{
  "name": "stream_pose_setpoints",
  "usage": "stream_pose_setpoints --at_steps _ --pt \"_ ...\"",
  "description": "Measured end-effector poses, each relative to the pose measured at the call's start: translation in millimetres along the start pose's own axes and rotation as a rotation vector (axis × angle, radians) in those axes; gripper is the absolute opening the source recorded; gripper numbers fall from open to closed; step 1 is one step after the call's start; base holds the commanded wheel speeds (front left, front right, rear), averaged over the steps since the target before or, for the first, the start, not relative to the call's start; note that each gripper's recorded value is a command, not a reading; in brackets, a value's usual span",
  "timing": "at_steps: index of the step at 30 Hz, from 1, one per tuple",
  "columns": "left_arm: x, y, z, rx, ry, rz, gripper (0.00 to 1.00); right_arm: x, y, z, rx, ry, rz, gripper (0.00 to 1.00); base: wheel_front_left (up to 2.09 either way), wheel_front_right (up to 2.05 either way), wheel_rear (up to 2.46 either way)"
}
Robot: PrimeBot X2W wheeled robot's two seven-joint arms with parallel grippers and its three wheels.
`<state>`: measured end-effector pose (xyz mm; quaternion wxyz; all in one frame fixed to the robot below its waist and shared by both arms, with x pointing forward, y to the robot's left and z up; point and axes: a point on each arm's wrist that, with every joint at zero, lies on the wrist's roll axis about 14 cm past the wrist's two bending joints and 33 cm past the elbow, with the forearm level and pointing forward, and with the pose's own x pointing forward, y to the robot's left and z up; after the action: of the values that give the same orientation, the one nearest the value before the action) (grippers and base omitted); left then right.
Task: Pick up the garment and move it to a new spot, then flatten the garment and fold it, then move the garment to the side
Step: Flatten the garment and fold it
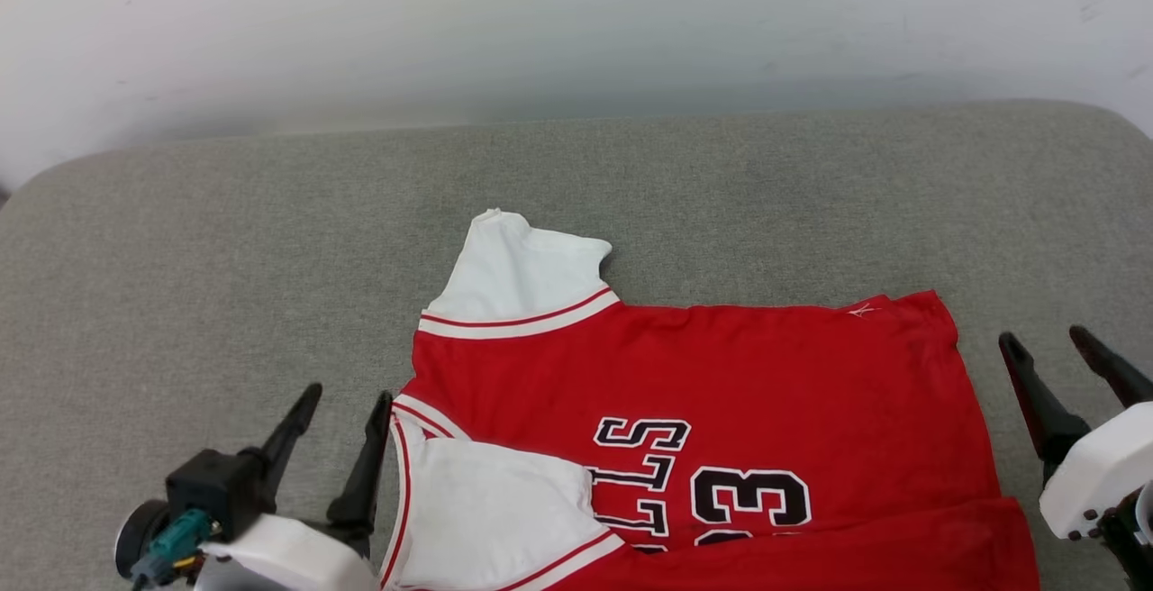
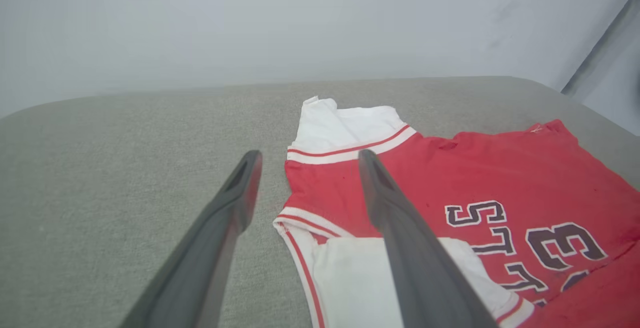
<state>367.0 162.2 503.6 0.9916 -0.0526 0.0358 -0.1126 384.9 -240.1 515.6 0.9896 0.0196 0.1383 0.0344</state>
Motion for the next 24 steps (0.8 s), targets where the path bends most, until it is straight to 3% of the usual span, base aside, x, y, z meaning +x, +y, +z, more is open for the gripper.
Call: stream_pose_setpoints --at_steps 4,9,18,24 --pt "12 -1 46 -0.035 -0.173 0.016 1.00 -1 8 23 0.007 -0.150 0.016 1.00 0.00 0.00 0.00" --pt "21 -3 63 -0.010 -0.254 -0.010 1.00 -2 20 38 0.006 -0.286 0.033 1.00 0.00 0.00 0.00" --pt "77 -14 68 0.041 -0.238 -0.167 1.00 4 21 43 0.013 -0.356 0.014 1.00 0.00 0.00 0.00" --pt "140 -19 66 0.109 -0.072 -0.279 1.00 12 9 31 0.000 -0.327 -0.032 1.00 0.00 0.00 0.00"
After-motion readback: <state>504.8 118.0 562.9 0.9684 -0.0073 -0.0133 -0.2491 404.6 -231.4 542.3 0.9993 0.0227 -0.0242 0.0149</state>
